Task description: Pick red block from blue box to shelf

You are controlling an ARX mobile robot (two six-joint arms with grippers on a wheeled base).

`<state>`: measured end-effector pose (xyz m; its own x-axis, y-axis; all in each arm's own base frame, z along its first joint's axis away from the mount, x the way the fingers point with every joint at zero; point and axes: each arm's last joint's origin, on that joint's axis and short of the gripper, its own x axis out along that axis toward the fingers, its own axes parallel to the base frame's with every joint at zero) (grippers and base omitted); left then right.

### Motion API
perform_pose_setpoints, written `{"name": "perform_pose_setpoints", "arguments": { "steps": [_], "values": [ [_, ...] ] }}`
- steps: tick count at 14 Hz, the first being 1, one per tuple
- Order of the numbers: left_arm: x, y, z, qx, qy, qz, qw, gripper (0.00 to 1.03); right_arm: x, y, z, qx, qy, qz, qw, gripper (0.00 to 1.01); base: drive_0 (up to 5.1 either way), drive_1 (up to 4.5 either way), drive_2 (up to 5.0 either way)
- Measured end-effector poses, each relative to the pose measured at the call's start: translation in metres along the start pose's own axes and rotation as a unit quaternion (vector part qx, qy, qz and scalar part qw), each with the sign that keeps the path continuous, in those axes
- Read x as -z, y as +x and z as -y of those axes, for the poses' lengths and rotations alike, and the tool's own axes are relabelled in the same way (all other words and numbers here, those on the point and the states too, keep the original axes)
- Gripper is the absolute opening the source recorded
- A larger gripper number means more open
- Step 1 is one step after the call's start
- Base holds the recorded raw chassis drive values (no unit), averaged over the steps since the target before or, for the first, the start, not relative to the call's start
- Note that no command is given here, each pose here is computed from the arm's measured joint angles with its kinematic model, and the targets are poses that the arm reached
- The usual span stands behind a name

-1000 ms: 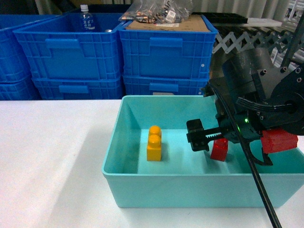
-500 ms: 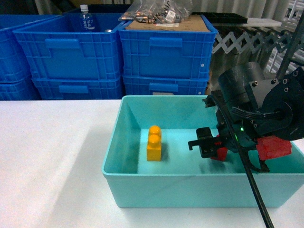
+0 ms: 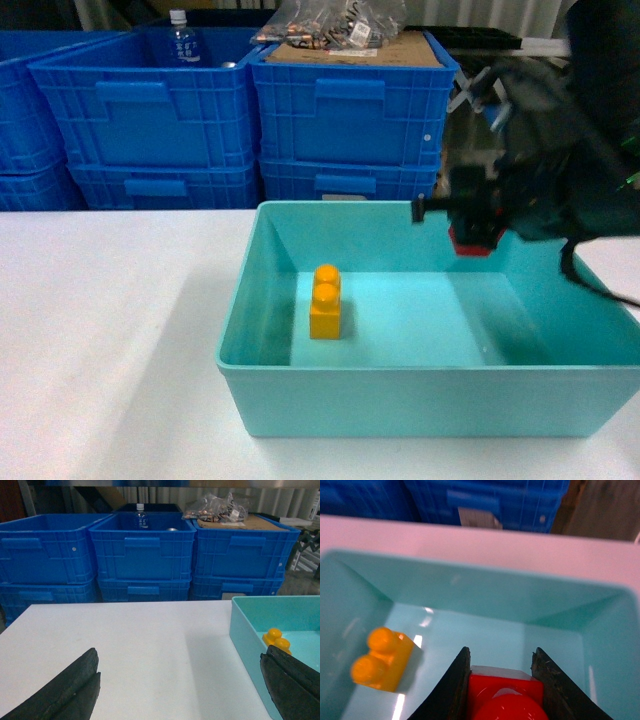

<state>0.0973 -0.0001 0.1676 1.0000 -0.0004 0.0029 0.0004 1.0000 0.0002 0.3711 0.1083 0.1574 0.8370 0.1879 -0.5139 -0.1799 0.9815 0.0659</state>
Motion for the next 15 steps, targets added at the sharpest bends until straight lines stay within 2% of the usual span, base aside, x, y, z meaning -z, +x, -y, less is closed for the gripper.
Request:
{"name": "perform_pose_setpoints", "arguments": {
  "steps": [2, 4, 5, 6, 7, 8, 9, 10, 11, 12, 13, 15],
  "values": [
    [0.000, 0.000, 0.000, 0.000, 0.000, 0.000, 1.0000, 0.98, -0.023, -0.050, 0.020, -0.021, 0.015, 0.073, 0.9970, 0.30, 0.0, 0.00, 0.0],
    [0.000, 0.000, 0.000, 0.000, 0.000, 0.000, 1.0000, 0.98, -0.025, -0.094, 0.049, -0.015, 0.022, 0.122, 0.9921, 0.30, 0.0, 0.00, 0.0],
    [0.000, 0.000, 0.000, 0.000, 0.000, 0.000, 1.0000, 0.98, -0.019, -0.121, 0.068, -0.008, 0.021, 0.144, 0.9893, 0.30, 0.0, 0.00, 0.0],
    [0.000, 0.000, 0.000, 0.000, 0.000, 0.000, 1.0000, 0.98, -0.002, -0.155, 0.087, 0.001, 0.013, 0.175, 0.9844, 0.30, 0.0, 0.00, 0.0],
    [0.000, 0.000, 0.000, 0.000, 0.000, 0.000, 1.0000, 0.98, 0.016, -0.177, 0.094, 0.028, -0.008, 0.187, 0.9819, 0.30, 0.0, 0.00, 0.0],
    [0.000, 0.000, 0.000, 0.000, 0.000, 0.000, 1.0000, 0.98, 0.021, -0.181, 0.093, 0.038, -0.021, 0.199, 0.9790, 0.30, 0.0, 0.00, 0.0],
    [0.000, 0.000, 0.000, 0.000, 0.000, 0.000, 1.0000, 0.98, 0.028, -0.182, 0.087, 0.079, -0.022, 0.259, 0.9625, 0.30, 0.0, 0.00, 0.0],
    [0.000, 0.000, 0.000, -0.001, 0.000, 0.000, 1.0000, 0.98, 0.041, -0.186, 0.083, 0.088, -0.018, 0.262, 0.9609, 0.30, 0.0, 0.00, 0.0],
    [0.000, 0.000, 0.000, -0.001, 0.000, 0.000, 1.0000, 0.98, 0.056, -0.191, 0.075, 0.102, -0.013, 0.263, 0.9593, 0.30, 0.0, 0.00, 0.0],
    [0.000, 0.000, 0.000, 0.000, 0.000, 0.000, 1.0000, 0.98, 0.066, -0.198, 0.069, 0.093, -0.016, 0.268, 0.9588, 0.30, 0.0, 0.00, 0.0],
    [0.000, 0.000, 0.000, -0.001, 0.000, 0.000, 1.0000, 0.98, 0.076, -0.201, 0.068, 0.094, -0.015, 0.262, 0.9603, 0.30, 0.0, 0.00, 0.0],
    [0.000, 0.000, 0.000, 0.000, 0.000, 0.000, 1.0000, 0.98, 0.089, -0.209, 0.066, 0.094, -0.015, 0.263, 0.9600, 0.30, 0.0, 0.00, 0.0]
  ]
}}
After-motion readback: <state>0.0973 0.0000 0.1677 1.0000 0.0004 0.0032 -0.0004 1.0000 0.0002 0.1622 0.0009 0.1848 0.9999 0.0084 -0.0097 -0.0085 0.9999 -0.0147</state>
